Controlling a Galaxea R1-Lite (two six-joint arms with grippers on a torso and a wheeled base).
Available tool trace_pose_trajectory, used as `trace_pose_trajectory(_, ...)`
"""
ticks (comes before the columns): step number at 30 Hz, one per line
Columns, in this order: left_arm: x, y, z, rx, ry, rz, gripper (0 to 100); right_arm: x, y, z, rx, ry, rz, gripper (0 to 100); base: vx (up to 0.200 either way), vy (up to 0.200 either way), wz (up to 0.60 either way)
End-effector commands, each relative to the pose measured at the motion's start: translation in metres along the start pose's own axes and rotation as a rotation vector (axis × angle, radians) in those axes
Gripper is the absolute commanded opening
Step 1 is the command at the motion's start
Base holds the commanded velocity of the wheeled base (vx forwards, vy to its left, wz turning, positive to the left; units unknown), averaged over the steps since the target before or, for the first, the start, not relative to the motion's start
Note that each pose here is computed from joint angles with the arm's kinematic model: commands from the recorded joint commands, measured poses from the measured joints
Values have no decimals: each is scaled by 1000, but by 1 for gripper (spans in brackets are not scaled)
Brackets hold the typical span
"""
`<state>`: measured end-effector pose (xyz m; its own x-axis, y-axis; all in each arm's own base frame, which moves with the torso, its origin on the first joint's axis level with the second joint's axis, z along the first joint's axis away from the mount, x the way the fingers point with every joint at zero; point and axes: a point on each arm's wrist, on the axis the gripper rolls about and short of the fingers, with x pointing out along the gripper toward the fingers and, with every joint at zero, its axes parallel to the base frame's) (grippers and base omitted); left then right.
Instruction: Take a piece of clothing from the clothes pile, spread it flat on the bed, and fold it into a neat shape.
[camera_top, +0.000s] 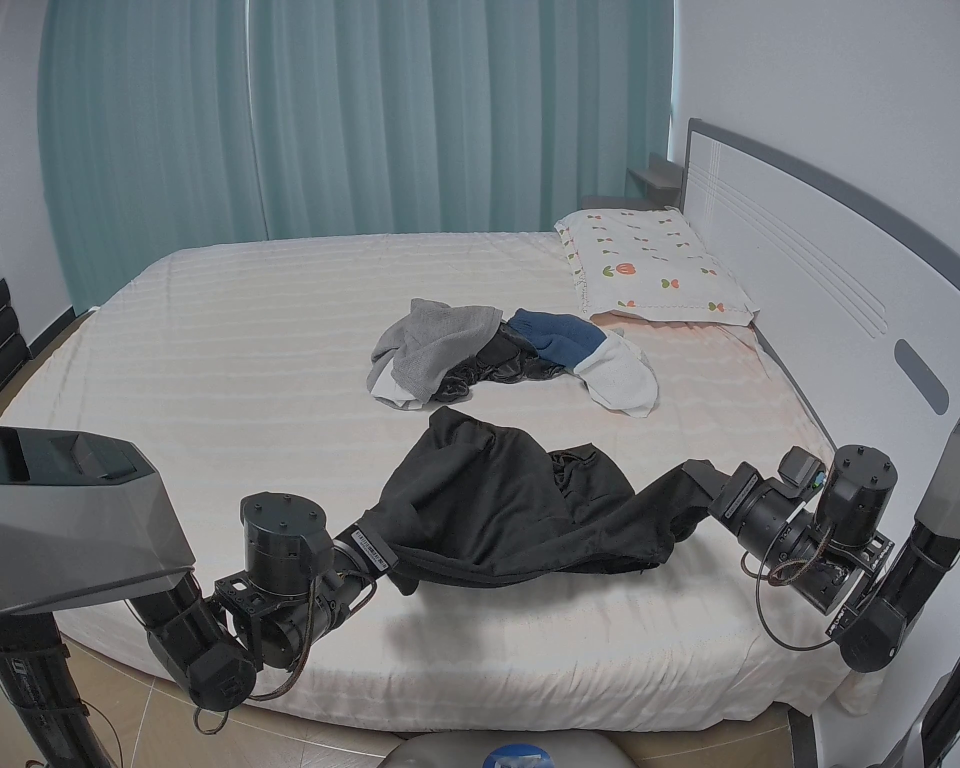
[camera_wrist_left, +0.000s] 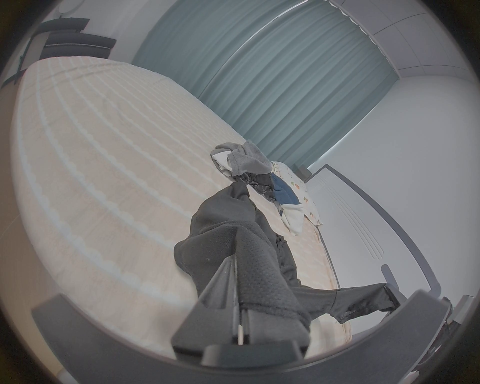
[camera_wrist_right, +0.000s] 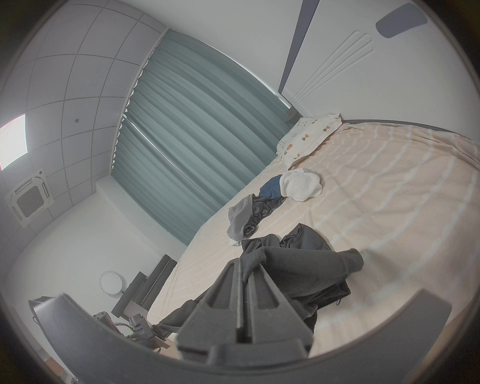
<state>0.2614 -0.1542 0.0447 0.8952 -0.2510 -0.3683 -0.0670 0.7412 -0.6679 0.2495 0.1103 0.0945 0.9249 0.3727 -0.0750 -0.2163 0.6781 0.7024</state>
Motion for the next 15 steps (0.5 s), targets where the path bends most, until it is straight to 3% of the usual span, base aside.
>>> trace_pose_trajectory(1,0,0,-2,5,3,3,0,1,0,-1,0,-3,6,0,0,0,0)
trace_pose_trajectory(9,-3,-2,10,-23,-36,-11,0,2,1,-1,1,-3,10,0,0,0,0)
trace_pose_trajectory(15,-4,-2,17,-34,-57,-11,0,7,3,1,-15,-27,14,0,0,200,0)
